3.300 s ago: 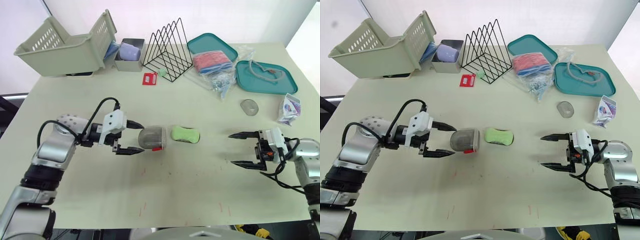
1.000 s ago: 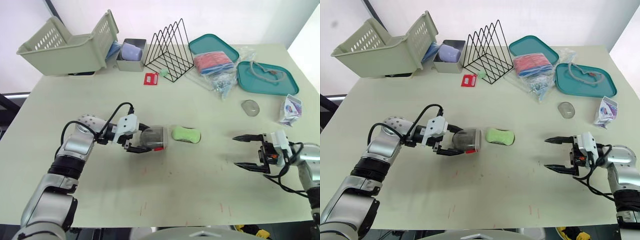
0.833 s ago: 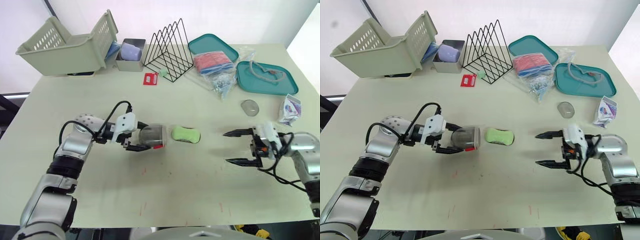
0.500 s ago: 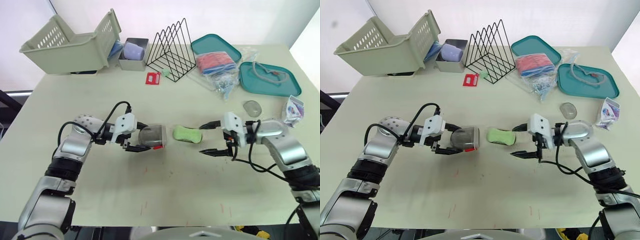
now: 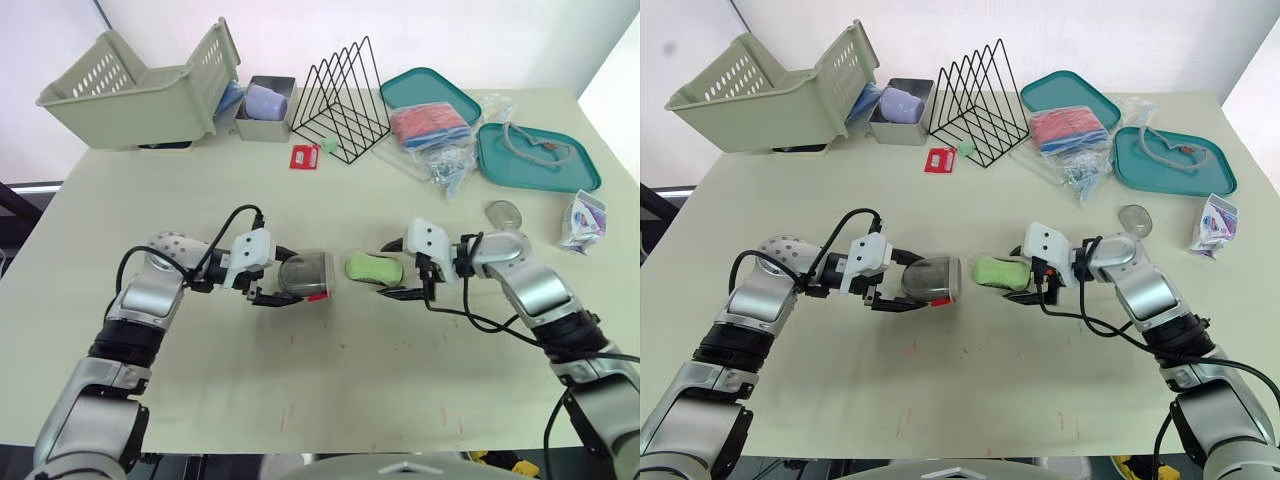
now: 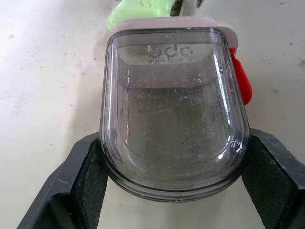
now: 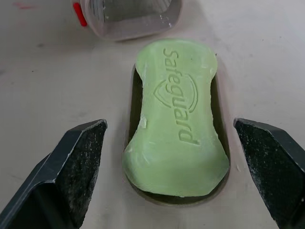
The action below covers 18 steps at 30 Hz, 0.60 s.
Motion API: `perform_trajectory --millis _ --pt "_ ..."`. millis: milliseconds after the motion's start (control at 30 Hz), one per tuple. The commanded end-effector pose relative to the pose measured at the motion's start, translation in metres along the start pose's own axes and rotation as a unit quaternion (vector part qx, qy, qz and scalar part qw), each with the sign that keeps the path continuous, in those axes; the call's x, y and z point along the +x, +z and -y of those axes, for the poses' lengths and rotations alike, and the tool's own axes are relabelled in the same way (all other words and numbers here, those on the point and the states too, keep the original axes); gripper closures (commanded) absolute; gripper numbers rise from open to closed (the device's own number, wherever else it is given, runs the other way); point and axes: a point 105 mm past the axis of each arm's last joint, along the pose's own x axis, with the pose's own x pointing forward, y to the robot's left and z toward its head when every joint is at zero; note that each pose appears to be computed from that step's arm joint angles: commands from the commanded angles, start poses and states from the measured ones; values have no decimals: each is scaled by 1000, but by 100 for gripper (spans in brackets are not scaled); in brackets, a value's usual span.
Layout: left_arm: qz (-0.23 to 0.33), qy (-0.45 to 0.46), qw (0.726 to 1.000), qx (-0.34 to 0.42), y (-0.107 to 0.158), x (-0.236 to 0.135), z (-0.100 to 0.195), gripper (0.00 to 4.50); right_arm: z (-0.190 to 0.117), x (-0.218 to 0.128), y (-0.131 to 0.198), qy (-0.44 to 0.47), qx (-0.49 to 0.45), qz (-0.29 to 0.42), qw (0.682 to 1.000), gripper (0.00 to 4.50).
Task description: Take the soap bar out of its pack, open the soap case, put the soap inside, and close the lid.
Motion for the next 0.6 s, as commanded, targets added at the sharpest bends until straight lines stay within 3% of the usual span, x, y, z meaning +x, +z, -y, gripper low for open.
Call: perform_trajectory --millis 33,433,533,600 --pt "9 12 1000 14 8 -7 -2 109 5 0 7 -11 -9 -1 1000 0" --pt "11 14 1000 15 9 -7 -3 109 3 7 -4 -17 12 -18 1000 0" --pt "10 14 1000 15 8 -7 -3 109 2 8 -6 -17 18 -20 999 79" --pt "10 14 1000 15 8 -7 -3 109 3 8 -7 -18 18 -21 999 188"
